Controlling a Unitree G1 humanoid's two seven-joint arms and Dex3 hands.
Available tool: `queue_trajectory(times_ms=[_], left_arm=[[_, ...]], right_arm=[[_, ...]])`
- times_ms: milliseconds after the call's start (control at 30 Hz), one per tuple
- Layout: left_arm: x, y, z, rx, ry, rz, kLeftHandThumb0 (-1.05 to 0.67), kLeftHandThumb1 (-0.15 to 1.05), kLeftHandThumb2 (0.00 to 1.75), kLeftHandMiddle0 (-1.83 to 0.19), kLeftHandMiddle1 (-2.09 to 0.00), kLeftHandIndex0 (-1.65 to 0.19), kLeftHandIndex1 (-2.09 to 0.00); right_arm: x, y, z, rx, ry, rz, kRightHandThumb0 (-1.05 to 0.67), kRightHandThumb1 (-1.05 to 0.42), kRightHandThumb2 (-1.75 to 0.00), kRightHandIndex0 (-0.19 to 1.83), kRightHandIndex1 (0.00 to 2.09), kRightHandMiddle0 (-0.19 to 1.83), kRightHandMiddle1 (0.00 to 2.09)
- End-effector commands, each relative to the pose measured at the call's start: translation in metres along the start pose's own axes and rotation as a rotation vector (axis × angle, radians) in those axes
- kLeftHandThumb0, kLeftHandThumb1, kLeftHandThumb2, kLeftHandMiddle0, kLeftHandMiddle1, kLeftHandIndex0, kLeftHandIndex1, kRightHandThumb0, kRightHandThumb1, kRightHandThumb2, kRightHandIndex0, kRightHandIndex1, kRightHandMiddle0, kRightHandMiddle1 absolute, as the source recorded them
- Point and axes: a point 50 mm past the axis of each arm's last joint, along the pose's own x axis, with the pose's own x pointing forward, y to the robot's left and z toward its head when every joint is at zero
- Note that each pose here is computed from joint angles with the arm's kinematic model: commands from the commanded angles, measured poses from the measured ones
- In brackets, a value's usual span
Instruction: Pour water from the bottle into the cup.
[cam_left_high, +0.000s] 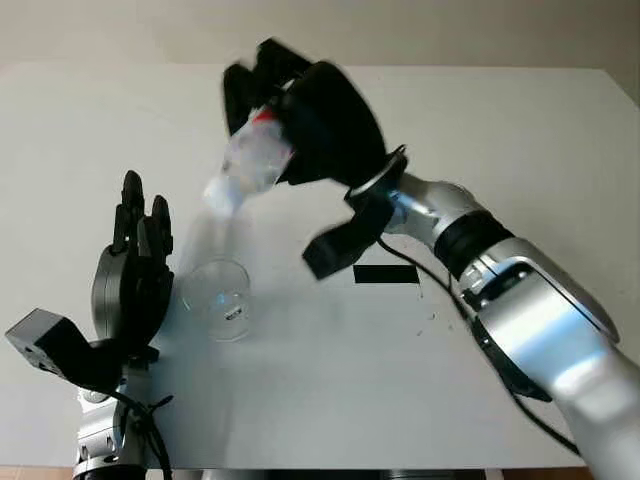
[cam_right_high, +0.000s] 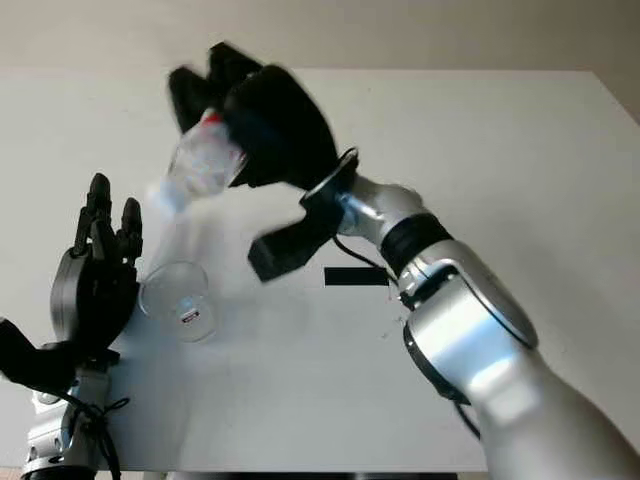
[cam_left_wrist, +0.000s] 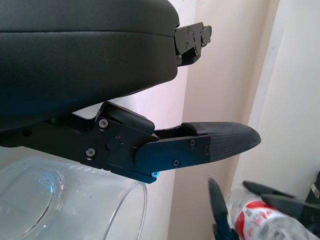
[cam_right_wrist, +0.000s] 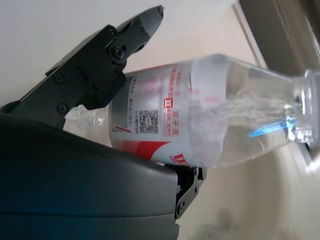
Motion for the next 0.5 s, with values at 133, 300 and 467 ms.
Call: queue_trajectory(times_ms=[133, 300, 467], left_arm=[[-0.017, 0.006, -0.020, -0.040, 0.081, 0.034, -0.77, 1.05, 0.56, 0.17, -0.05, 0.19, -0.05], [-0.019, 0.008, -0.020, -0.035, 0.083, 0.034, -0.79, 1.05, 0.55, 0.18, -0.05, 0.19, -0.03], [-0.023, 0.010, -0.023, -0.025, 0.101, 0.023, -0.78, 1.05, 0.56, 0.19, -0.04, 0.19, 0.00]], right_arm=[[-0.030, -0.015, -0.032, 0.346, 0.263, -0.050, -0.14, -1.05, -0.22, 0.89, 2.09, 0.76, 2.09], [-0.064, -0.021, -0.052, 0.681, 0.442, -0.047, -0.13, -1.05, -0.29, 1.05, 2.09, 0.76, 2.09], [-0.100, -0.027, -0.053, 0.845, 0.566, -0.001, -0.20, -1.05, -0.26, 1.17, 2.09, 0.71, 2.09]])
